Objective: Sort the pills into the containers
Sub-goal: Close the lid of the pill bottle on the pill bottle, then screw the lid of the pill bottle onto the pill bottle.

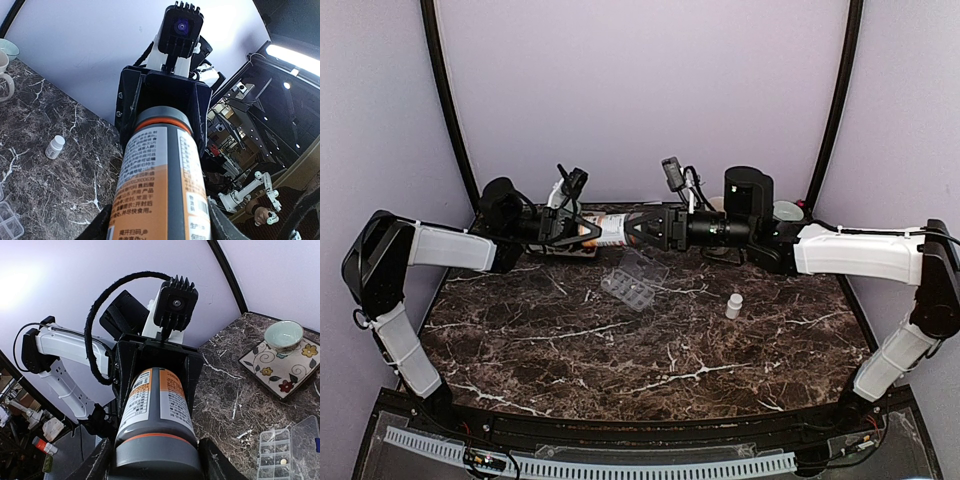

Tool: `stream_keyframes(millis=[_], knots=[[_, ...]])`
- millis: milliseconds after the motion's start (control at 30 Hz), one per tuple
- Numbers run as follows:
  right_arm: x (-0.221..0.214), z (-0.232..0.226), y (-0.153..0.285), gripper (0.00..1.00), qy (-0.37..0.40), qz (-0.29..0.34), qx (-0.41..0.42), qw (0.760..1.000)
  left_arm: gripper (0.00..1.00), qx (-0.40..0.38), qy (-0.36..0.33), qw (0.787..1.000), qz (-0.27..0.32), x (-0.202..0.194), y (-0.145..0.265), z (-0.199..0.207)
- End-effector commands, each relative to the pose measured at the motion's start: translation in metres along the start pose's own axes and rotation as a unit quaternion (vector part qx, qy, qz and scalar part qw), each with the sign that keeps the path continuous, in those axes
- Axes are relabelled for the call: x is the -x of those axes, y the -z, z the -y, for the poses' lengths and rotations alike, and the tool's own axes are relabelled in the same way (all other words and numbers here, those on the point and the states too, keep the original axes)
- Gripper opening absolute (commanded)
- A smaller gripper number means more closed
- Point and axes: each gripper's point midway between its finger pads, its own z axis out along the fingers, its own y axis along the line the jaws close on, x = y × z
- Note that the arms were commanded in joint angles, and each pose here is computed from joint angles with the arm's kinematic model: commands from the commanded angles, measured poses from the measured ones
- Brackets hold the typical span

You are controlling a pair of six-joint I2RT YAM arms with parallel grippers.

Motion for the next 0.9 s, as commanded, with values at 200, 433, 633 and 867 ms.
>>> stream_keyframes(millis=[200,433,633,867], knots=[[0.011,-0.014,-0.015,0.44,-0.02,0.013,0.034,0.999,0.0,-0.015,-0.072,0.997,-0.013,0.011,-0.02,0.027],[0.014,-0.015,-0.022,0.31,-0.095,0.013,0.052,0.994,0.0,0.069,-0.153,0.985,-0.033,0.01,-0.044,0.025],[0.012,-0.014,-0.025,0.24,-0.152,0.005,0.058,0.987,0.0,0.113,-0.203,0.973,-0.016,0.018,-0.043,0.027],[0.01,-0.015,-0.029,0.2,-0.216,-0.014,0.063,0.974,0.0,0.147,-0.25,0.957,-0.009,0.024,-0.042,0.031]])
